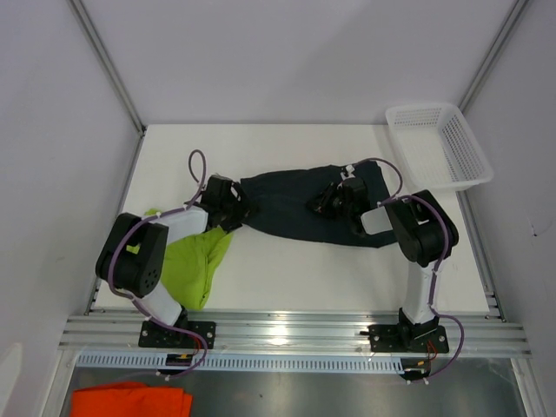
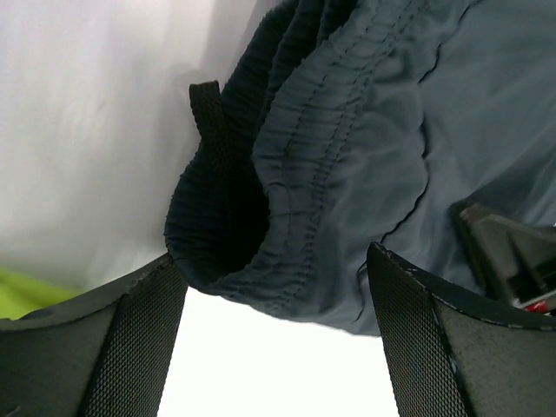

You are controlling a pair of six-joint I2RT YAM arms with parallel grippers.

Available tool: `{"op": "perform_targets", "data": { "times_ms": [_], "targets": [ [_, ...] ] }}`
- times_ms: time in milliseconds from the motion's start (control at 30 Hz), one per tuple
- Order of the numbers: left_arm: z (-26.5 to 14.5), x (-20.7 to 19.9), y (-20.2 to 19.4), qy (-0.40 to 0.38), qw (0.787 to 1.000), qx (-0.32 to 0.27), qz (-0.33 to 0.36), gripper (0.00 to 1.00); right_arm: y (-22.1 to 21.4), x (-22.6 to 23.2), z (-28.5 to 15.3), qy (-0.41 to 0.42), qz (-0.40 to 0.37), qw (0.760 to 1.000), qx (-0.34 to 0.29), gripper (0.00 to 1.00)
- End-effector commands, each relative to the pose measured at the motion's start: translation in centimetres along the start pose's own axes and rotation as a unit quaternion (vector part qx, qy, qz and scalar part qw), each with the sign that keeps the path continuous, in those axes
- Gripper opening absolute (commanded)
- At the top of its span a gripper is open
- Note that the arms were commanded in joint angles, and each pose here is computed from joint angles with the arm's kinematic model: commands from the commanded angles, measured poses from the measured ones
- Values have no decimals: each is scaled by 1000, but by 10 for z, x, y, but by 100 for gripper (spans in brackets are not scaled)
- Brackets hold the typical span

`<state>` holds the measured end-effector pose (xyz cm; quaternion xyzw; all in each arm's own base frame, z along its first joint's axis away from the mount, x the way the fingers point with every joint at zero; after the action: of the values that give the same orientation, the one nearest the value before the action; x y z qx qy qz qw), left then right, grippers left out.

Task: Fold and stack the shorts
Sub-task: Fold the shorts

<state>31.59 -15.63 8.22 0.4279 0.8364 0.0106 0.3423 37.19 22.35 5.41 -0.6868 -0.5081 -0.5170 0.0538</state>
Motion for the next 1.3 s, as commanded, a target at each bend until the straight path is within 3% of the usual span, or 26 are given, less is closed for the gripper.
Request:
{"op": "perform_targets", "data": {
  "times_ms": [0, 233, 333, 500, 733, 967, 1100, 1200, 1267],
  "targets": [
    [13, -23, 11, -36, 998, -43, -12, 84, -7, -20, -13, -50, -10, 999, 7, 25],
    [33, -37, 7, -57, 997, -45, -5, 84, 6, -12, -17, -40, -15, 999, 0, 25],
    [37, -24, -2, -50, 998, -41, -17, 84, 8, -8, -18, -37, -16, 999, -3, 25],
    [28, -28, 8, -81, 992, -93, -30, 83, 9, 10, -17, -14, -26, 1000, 3, 25],
    [32, -31, 9, -104, 989, -103, -38, 83, 20, 50, -13, 25, -54, 998, 2, 27],
    [33, -30, 9, -137, 982, -122, -50, 83, -2, 53, -1, 71, -44, 996, 41, 28],
    [37, -31, 8, -145, 981, -121, -50, 82, -19, 45, 3, 57, -40, 996, 55, 27],
    [41, -31, 8, -152, 980, -120, -54, 77, -28, 39, 4, 44, -36, 997, 61, 27],
    [43, -34, 10, -162, 977, -124, -56, 61, -34, 34, 5, 35, -30, 997, 66, 27]
  ]
}}
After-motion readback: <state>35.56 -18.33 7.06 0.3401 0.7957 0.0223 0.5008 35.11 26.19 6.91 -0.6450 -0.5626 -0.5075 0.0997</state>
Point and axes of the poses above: each gripper's point midway between its finger pads, its own z axis out along the fingers, its own x axis along the line the jaws close on, y = z × x, the point moved 6 cm from there along -z, back along the fingers, and after that the axes turned 2 degrees about -z, right-handed, at the moved point
